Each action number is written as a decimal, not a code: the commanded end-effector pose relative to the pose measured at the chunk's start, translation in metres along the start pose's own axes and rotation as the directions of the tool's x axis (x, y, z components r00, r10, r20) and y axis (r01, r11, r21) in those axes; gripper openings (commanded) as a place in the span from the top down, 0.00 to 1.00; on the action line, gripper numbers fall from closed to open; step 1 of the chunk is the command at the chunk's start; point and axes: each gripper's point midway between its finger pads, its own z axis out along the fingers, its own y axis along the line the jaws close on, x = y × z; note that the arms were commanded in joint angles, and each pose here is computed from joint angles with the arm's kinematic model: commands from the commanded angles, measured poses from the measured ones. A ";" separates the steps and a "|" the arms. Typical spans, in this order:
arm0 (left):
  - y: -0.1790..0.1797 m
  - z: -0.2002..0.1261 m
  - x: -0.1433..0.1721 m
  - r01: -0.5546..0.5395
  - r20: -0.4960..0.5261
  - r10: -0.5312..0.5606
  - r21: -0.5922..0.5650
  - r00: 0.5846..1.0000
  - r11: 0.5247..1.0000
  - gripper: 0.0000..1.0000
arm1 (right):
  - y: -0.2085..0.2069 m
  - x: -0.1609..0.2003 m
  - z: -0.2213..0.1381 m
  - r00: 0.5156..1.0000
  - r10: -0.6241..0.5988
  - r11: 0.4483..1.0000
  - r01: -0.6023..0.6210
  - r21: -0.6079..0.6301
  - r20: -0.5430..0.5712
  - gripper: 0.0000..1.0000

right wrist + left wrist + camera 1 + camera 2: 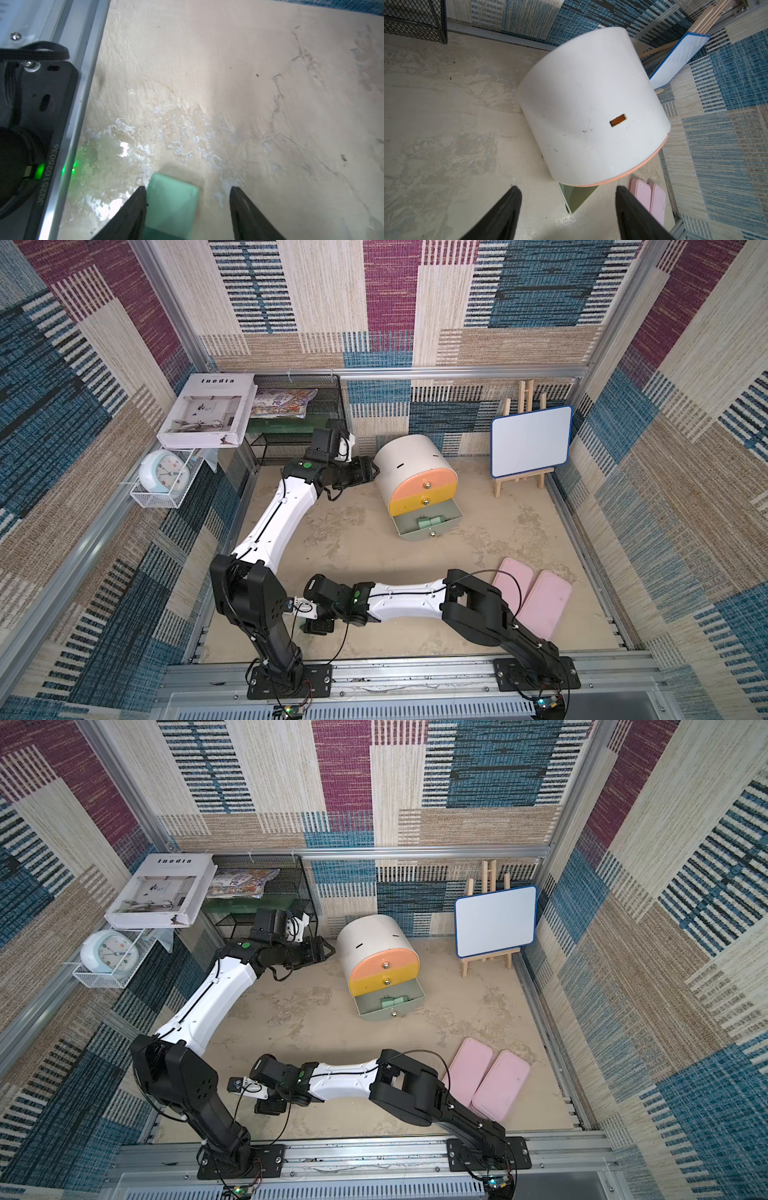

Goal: Place the plugs into the drawer by color
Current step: Pick up the plug from the center of the board, then place the plug in the drawer, then close the drawer in the storage box.

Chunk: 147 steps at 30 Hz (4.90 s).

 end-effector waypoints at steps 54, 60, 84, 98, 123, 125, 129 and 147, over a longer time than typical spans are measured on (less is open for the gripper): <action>-0.035 0.048 -0.015 -0.028 -0.060 0.032 0.069 0.998 0.997 0.25 | -0.254 0.148 -0.247 0.767 0.602 0.618 -0.623 0.480 0.221 0.59; -0.034 0.054 -0.015 -0.031 -0.068 0.035 0.067 0.997 0.997 0.25 | -0.253 0.152 -0.233 0.757 0.621 0.631 -0.636 0.444 0.203 0.58; -0.026 0.065 -0.009 -0.058 -0.091 0.063 0.053 0.994 0.997 0.25 | -0.227 0.149 -0.310 0.745 0.572 0.560 -0.660 0.500 0.343 0.33; -0.023 0.070 -0.001 -0.050 -0.115 0.056 0.058 0.992 0.997 0.27 | -0.212 0.233 -0.298 0.645 0.551 0.334 -0.752 0.569 0.529 0.48; -0.071 0.069 -0.102 -0.439 0.193 0.417 0.087 0.888 0.894 0.20 | -0.238 0.228 -0.270 0.627 0.526 0.336 -0.773 0.538 0.574 0.49; -0.075 0.076 -0.106 -0.467 0.217 0.437 0.110 0.873 0.878 0.18 | -0.237 0.227 -0.269 0.629 0.523 0.340 -0.773 0.536 0.575 0.48; -0.075 0.085 -0.113 -0.504 0.255 0.465 0.116 0.848 0.856 0.11 | -0.233 0.228 -0.268 0.629 0.526 0.355 -0.774 0.524 0.572 0.49; -0.055 0.133 -0.082 -0.451 0.154 0.425 0.239 0.892 0.860 0.09 | -0.249 0.226 -0.255 0.627 0.507 0.343 -0.776 0.529 0.591 0.47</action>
